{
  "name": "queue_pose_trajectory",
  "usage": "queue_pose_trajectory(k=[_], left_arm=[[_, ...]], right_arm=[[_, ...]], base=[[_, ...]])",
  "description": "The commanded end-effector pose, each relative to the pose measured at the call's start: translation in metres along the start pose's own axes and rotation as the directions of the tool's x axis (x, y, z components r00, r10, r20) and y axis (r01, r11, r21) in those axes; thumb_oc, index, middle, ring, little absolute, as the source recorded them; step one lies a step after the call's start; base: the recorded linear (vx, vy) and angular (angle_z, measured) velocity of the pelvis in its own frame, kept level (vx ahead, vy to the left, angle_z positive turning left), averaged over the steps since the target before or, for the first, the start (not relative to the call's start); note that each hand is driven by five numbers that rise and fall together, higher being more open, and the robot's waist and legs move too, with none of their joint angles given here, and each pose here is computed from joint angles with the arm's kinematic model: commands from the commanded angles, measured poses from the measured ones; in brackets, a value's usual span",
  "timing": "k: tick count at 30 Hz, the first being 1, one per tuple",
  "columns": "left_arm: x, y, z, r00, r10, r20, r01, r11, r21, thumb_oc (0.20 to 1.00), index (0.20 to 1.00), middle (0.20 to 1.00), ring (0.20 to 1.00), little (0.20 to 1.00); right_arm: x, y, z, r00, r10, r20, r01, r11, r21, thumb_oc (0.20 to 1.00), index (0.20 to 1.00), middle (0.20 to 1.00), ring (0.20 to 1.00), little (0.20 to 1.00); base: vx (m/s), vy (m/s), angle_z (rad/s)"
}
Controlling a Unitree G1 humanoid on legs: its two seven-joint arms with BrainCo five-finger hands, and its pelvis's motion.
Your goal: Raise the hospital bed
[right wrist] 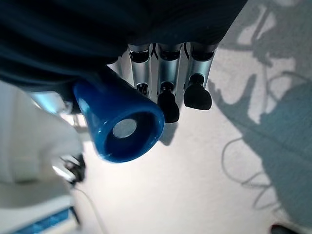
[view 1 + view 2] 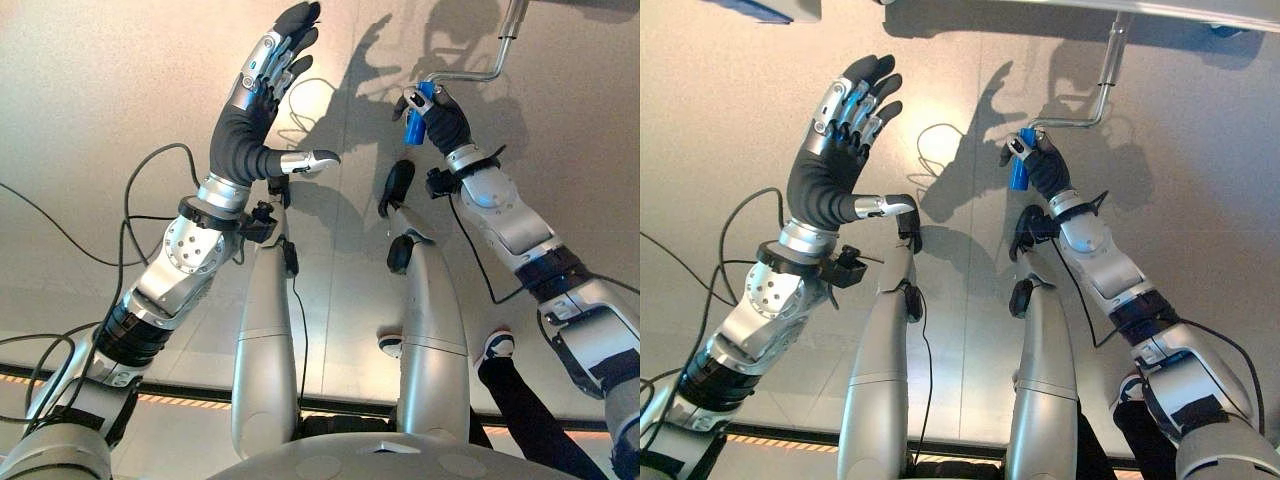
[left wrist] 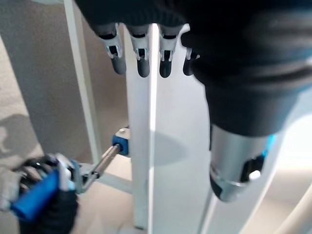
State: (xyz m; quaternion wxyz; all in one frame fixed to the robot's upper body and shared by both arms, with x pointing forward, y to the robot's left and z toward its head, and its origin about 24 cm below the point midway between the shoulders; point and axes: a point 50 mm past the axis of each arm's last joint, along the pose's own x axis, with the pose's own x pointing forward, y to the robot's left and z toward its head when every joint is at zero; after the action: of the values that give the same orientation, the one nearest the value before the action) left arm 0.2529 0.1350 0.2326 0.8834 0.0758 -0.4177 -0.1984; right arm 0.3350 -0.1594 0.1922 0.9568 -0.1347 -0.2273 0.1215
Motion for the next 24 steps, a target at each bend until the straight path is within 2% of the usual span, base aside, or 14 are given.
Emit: queue_pose_trajectory(k=[1,3,4,5,9,14,15,16,19,22,24], left_arm=[[-0.013,-0.006,0.035,0.986,-0.064,0.151,0.063,0.998,0.013,1.0,1.0,1.0,1.0,1.0],[-0.017,-0.003,0.034,0.99,-0.05,0.135,0.05,0.999,-0.003,1.0,1.0,1.0,1.0,1.0],[-0.019,-0.004,0.032,0.991,-0.049,0.121,0.051,0.999,-0.01,1.0,1.0,1.0,1.0,1.0],[-0.022,-0.001,0.031,0.993,-0.032,0.113,0.034,0.999,-0.017,1.0,1.0,1.0,1.0,1.0],[-0.024,0.003,0.034,0.992,-0.013,0.123,0.017,0.999,-0.036,1.0,1.0,1.0,1.0,1.0],[-0.027,0.007,0.037,0.991,0.022,0.133,-0.015,0.999,-0.052,1.0,1.0,1.0,1.0,1.0],[-0.027,0.007,0.037,0.991,0.021,0.132,-0.015,0.999,-0.052,1.0,1.0,1.0,1.0,1.0],[-0.028,0.008,0.038,0.99,0.033,0.137,-0.026,0.998,-0.05,1.0,1.0,1.0,1.0,1.0],[-0.03,0.008,0.038,0.99,0.042,0.131,-0.035,0.998,-0.057,1.0,1.0,1.0,1.0,1.0],[-0.029,0.003,0.037,0.992,0.017,0.124,-0.008,0.998,-0.068,1.0,1.0,1.0,1.0,1.0],[-0.027,-0.001,0.037,0.992,-0.015,0.126,0.025,0.996,-0.08,1.0,1.0,1.0,1.0,1.0]], right_arm=[[-0.007,0.015,0.062,0.926,0.056,0.373,-0.109,0.986,0.124,0.2,0.2,0.2,0.2,0.2],[-0.019,-0.003,0.055,0.934,-0.046,0.354,-0.036,0.974,0.222,0.2,0.2,0.2,0.2,0.2],[-0.021,-0.002,0.051,0.939,-0.044,0.34,-0.036,0.973,0.227,0.2,0.2,0.2,0.2,0.2],[-0.032,-0.024,0.04,0.929,-0.214,0.302,0.108,0.937,0.332,0.2,0.2,0.2,0.2,0.2],[-0.052,-0.055,0.022,0.86,-0.454,0.231,0.314,0.83,0.461,0.2,0.2,0.2,0.2,0.2],[-0.076,-0.089,0.003,0.738,-0.659,0.144,0.536,0.703,0.468,0.2,0.2,0.2,0.2,0.2],[-0.076,-0.089,0.003,0.738,-0.659,0.144,0.536,0.703,0.468,0.2,0.2,0.2,0.2,0.2],[-0.082,-0.103,-0.004,0.681,-0.725,0.107,0.62,0.648,0.442,0.2,0.2,0.2,0.2,0.2],[-0.09,-0.126,-0.02,0.605,-0.796,0.028,0.739,0.574,0.353,0.2,0.2,0.2,0.2,0.2],[-0.099,-0.158,-0.045,0.527,-0.843,-0.102,0.847,0.513,0.141,0.2,0.2,0.2,0.2,0.2],[-0.101,-0.178,-0.061,0.489,-0.848,-0.205,0.864,0.503,-0.022,0.2,0.2,0.2,0.2,0.2]], base=[[0.0,0.0,0.0],[0.02,0.009,0.01],[0.0,0.0,0.0],[0.0,0.0,0.0],[-0.01,0.002,-0.07],[0.0,-0.007,-0.02],[0.01,0.0,0.04],[0.01,0.001,0.03],[0.0,0.0,0.0],[0.0,0.0,0.0],[0.0,0.0,0.0]])
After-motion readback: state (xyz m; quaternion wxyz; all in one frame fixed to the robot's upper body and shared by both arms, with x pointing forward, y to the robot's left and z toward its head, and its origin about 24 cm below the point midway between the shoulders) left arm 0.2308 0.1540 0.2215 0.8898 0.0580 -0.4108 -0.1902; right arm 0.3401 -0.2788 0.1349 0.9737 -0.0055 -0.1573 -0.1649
